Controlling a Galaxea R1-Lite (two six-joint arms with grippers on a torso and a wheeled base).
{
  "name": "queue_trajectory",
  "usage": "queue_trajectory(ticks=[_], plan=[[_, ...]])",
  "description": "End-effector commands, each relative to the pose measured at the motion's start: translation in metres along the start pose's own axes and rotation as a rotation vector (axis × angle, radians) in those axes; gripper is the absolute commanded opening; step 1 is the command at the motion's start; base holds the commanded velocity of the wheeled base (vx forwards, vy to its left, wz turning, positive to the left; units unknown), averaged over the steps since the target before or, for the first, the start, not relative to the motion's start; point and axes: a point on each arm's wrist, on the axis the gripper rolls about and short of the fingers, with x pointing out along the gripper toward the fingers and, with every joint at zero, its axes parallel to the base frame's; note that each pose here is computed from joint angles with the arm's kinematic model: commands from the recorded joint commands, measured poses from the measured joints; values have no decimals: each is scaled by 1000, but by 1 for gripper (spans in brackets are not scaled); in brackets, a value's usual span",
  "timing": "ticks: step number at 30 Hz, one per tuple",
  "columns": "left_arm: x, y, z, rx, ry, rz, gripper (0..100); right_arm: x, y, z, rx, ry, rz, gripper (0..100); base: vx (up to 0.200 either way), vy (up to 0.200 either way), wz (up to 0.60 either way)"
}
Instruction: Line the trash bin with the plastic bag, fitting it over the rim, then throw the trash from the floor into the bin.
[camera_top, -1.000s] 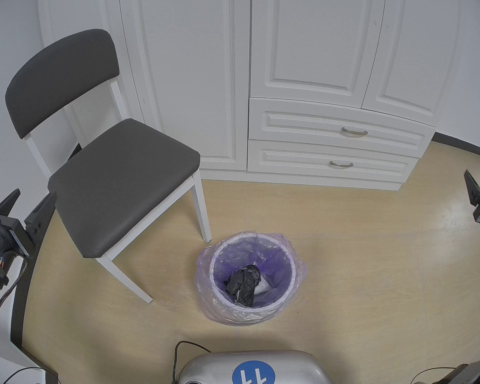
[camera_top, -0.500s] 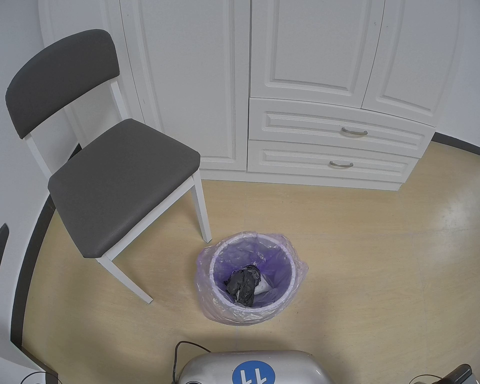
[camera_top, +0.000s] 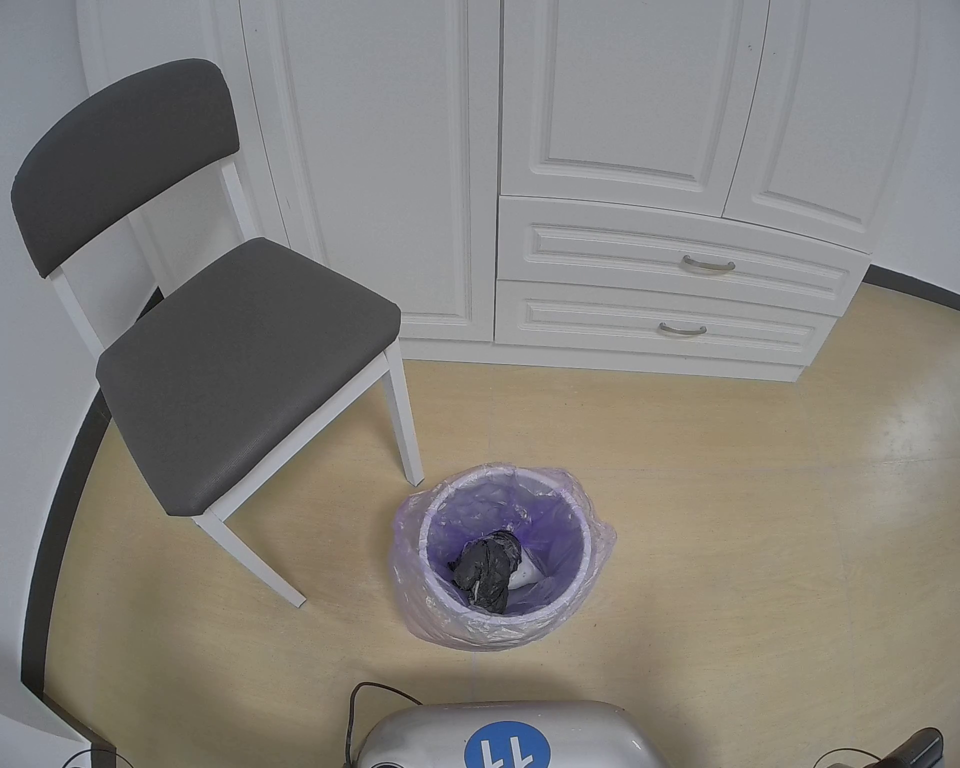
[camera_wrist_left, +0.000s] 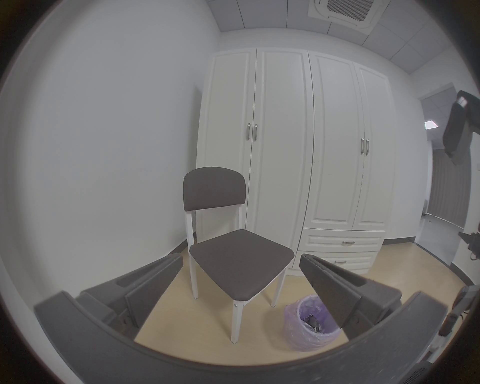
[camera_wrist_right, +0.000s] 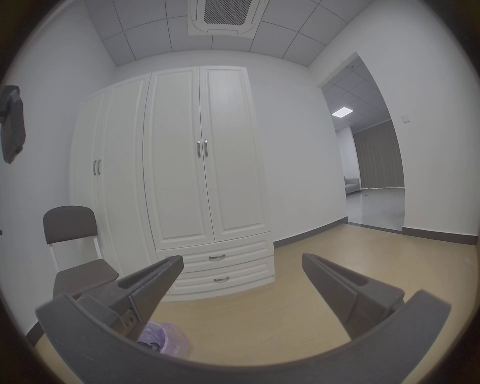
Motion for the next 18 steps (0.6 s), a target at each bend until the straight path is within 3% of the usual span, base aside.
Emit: queue_trajectory(ticks=[1, 9, 12, 18], plan=[[-19, 3, -11, -5, -61, 4, 100, -5, -2, 0, 3, -35, 7, 100, 0, 0, 0], [-21, 4, -42, 28, -34, 40, 100, -5, 1, 2, -53, -151, 103, 100, 0, 0, 0], [-14, 4, -58, 39, 7, 46, 100, -4, 1, -3, -81, -165, 111, 100, 0, 0, 0], [-2, 5, -81, 44, -10, 44, 100, -2, -1, -21, -119, -186, 110, 100, 0, 0, 0]])
